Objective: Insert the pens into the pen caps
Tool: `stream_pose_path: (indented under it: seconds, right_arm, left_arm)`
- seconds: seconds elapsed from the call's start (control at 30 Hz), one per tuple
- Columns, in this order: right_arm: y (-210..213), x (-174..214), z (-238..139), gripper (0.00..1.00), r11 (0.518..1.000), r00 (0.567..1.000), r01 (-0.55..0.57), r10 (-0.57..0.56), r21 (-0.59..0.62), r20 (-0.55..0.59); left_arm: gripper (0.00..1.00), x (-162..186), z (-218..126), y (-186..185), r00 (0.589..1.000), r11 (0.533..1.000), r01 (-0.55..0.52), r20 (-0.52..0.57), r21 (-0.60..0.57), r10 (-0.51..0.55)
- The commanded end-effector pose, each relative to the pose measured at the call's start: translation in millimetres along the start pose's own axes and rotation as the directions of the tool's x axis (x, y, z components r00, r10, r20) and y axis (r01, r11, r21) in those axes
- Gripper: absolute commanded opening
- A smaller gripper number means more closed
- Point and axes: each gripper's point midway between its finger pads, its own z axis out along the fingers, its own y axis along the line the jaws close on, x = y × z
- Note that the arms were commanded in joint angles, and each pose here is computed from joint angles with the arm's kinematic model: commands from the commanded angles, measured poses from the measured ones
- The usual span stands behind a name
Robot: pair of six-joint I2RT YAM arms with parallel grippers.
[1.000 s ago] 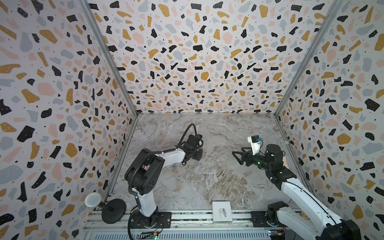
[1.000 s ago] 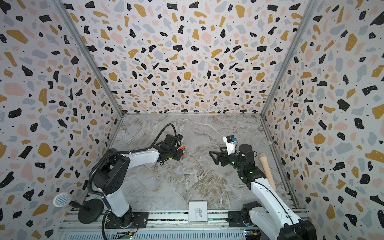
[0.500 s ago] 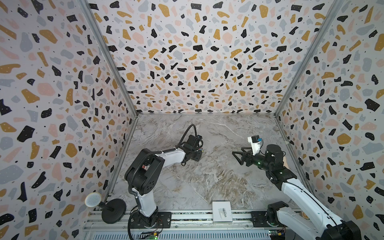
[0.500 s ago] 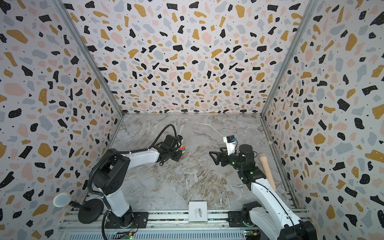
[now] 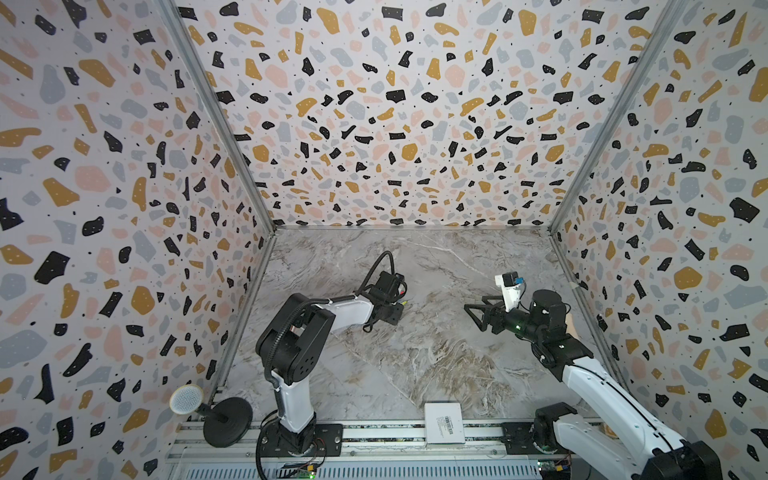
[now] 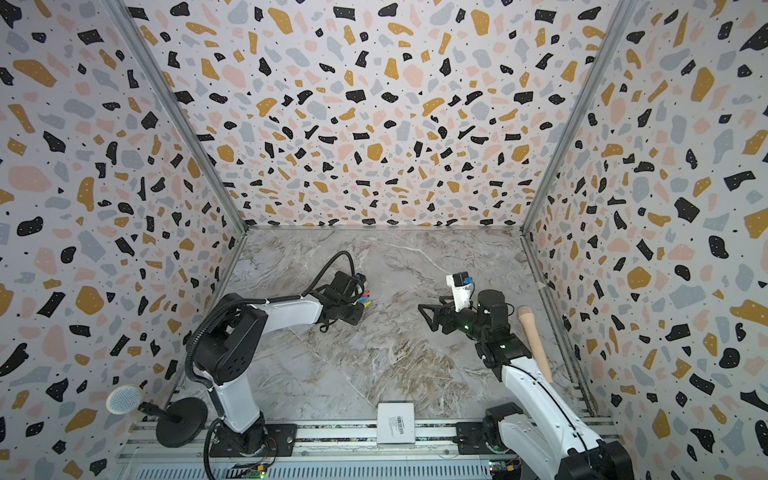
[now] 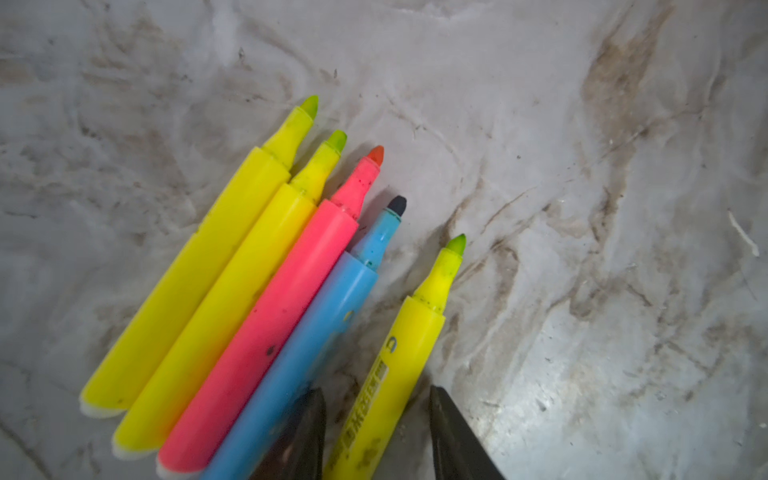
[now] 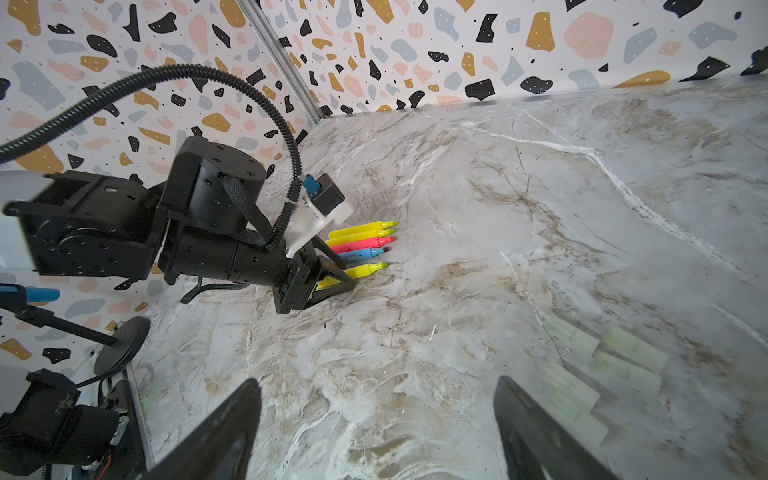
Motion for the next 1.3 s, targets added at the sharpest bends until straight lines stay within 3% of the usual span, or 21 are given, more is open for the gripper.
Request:
stream_pose_path:
  seconds: [0.0, 0.23, 0.47, 0.6, 0.67, 0.77, 0.87, 1.07, 1.27]
  right_arm:
    - [8, -5, -3, 0.87, 0.999, 1.000, 0.014, -0.014, -0.029, 0.024]
    - [6, -7, -6, 0.87, 1.000, 0.999, 0.010, -0.009, -0.006, 0.042]
    - [-2, -6, -8, 0.87, 0.999, 0.999, -0.011, 0.009, 0.047, 0.033]
    - [-3, 5, -4, 0.87, 0.997, 0.997, -0.072, 0.073, 0.036, -0.015]
    - [1, 16, 0, 0.86, 0.993, 0.992, -0.115, 0.115, 0.000, -0.052]
    - [10, 33, 6, 0.85, 0.978, 0.979, -0.192, 0.184, -0.085, -0.089]
    - [20, 46, 15, 0.81, 0.957, 0.964, -0.248, 0.229, -0.150, -0.134]
    - [53, 53, 36, 0.80, 0.938, 0.960, -0.253, 0.212, -0.238, -0.184]
    - [75, 47, 51, 0.69, 0.923, 0.963, -0.244, 0.197, -0.298, -0.182]
  left_arm:
    - [0.40, -1, 0, -5, 0.999, 0.999, -0.041, -0.021, -0.004, 0.041]
    - [0.31, 17, 1, -29, 0.991, 0.994, -0.110, -0.080, 0.024, 0.111]
    - [0.06, 38, 2, -60, 0.984, 0.983, -0.140, -0.091, 0.123, 0.151]
    - [0.04, 19, -33, -95, 0.990, 0.944, -0.104, 0.123, 0.312, 0.068]
    - [0.04, 3, -61, -106, 0.962, 0.911, -0.069, 0.267, 0.406, -0.046]
    - [0.04, -13, -101, -121, 0.899, 0.836, -0.048, 0.389, 0.546, -0.202]
    - [0.04, -17, -127, -134, 0.857, 0.797, -0.062, 0.441, 0.601, -0.266]
    - [0.04, -19, -167, -146, 0.795, 0.749, -0.094, 0.503, 0.655, -0.339]
    - [0.04, -14, -178, -151, 0.790, 0.744, -0.115, 0.514, 0.659, -0.334]
